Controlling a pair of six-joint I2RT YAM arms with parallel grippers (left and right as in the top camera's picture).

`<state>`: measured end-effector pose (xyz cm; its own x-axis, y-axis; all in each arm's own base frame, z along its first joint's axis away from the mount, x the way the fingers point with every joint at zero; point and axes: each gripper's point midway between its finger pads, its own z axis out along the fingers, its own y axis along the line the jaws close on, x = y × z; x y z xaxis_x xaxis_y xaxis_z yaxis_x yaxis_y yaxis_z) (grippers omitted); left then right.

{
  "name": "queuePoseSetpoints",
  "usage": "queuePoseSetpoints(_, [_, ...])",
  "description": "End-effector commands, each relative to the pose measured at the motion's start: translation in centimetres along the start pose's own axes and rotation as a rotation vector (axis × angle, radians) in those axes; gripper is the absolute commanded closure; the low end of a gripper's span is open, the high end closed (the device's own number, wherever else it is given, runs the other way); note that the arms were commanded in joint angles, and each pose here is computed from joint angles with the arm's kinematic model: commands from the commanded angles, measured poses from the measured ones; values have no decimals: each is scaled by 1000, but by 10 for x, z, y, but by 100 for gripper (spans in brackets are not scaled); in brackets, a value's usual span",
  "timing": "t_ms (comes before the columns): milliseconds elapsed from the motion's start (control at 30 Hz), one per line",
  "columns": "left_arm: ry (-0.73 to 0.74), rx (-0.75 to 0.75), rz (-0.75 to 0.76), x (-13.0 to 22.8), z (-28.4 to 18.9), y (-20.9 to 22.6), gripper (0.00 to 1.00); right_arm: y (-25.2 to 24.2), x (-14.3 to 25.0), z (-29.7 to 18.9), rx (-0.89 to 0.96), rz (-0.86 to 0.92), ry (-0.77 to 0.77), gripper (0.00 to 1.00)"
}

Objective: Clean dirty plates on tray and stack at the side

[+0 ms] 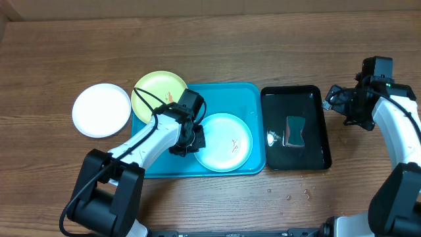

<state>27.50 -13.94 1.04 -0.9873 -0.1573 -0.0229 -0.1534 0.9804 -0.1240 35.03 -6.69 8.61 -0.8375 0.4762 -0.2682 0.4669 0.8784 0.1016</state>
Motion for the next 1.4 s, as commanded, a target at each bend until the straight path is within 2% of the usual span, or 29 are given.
queuePoseSetpoints(0, [0,-25,-26,0,2,6,90,1,-9,-5,-6,7,-25,0])
queuePoseSetpoints(1367, [-1,-25,-25,0,2,6,89,1,-9,-5,-6,7,-25,0])
